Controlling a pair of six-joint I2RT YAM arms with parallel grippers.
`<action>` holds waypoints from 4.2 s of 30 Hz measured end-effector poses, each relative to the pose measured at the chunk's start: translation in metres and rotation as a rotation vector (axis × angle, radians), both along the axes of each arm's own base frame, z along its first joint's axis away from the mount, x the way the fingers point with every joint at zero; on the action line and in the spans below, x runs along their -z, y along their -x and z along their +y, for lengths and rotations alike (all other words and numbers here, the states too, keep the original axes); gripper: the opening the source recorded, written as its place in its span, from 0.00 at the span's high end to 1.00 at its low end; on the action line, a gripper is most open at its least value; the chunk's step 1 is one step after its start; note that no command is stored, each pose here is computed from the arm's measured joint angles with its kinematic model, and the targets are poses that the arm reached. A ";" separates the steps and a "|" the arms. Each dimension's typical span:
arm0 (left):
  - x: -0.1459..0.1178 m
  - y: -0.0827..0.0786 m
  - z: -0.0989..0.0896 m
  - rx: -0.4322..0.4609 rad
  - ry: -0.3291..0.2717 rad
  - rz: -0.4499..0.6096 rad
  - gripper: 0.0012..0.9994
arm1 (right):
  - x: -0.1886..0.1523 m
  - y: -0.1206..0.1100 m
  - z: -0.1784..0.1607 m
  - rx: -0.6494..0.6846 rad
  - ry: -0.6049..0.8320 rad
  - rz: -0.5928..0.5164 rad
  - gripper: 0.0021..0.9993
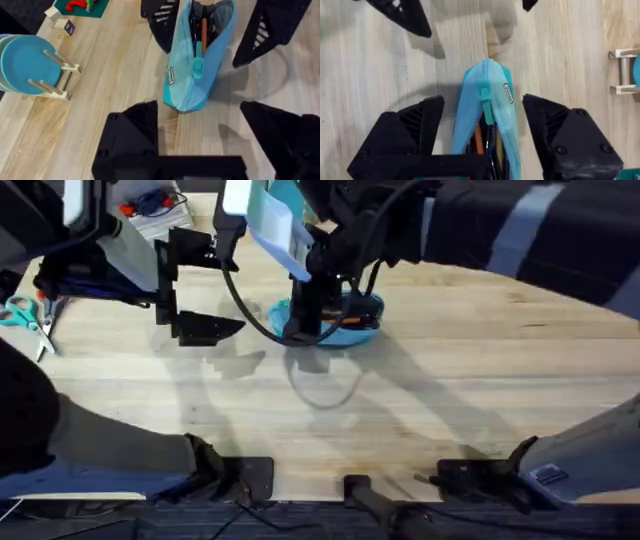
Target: Unzip the bag, pick up the pens from the table one at a time and place them inside, then zip the bag closed.
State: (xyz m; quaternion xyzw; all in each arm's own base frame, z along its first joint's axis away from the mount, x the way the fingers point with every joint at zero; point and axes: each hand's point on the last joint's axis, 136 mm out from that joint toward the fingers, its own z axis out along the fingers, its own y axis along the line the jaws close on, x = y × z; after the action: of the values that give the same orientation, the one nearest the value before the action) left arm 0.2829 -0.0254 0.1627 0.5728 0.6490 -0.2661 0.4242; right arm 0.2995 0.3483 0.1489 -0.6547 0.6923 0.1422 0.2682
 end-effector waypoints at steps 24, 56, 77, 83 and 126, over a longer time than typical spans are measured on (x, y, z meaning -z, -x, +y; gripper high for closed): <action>0.000 0.000 0.000 0.000 0.000 0.000 0.01 | 0.022 -0.005 0.005 0.046 0.011 0.053 0.11; 0.000 0.000 0.000 0.000 0.000 -0.001 0.00 | 0.018 -0.010 0.009 0.086 -0.019 0.059 0.84; 0.000 0.000 0.000 0.000 0.000 0.000 0.00 | 0.019 -0.006 0.007 0.082 -0.010 0.076 0.97; 0.000 0.000 0.000 0.000 0.000 0.000 0.00 | 0.015 -0.005 0.006 0.083 -0.011 0.074 0.97; 0.000 0.000 -0.003 0.011 0.003 -0.002 0.05 | 0.006 0.009 -0.015 0.106 0.094 0.126 0.97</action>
State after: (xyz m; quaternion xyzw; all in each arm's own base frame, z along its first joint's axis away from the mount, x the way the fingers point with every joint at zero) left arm 0.2829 -0.0289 0.1631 0.5760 0.6450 -0.2687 0.4243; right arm 0.2901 0.3334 0.1424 -0.6187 0.7473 0.1361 0.2005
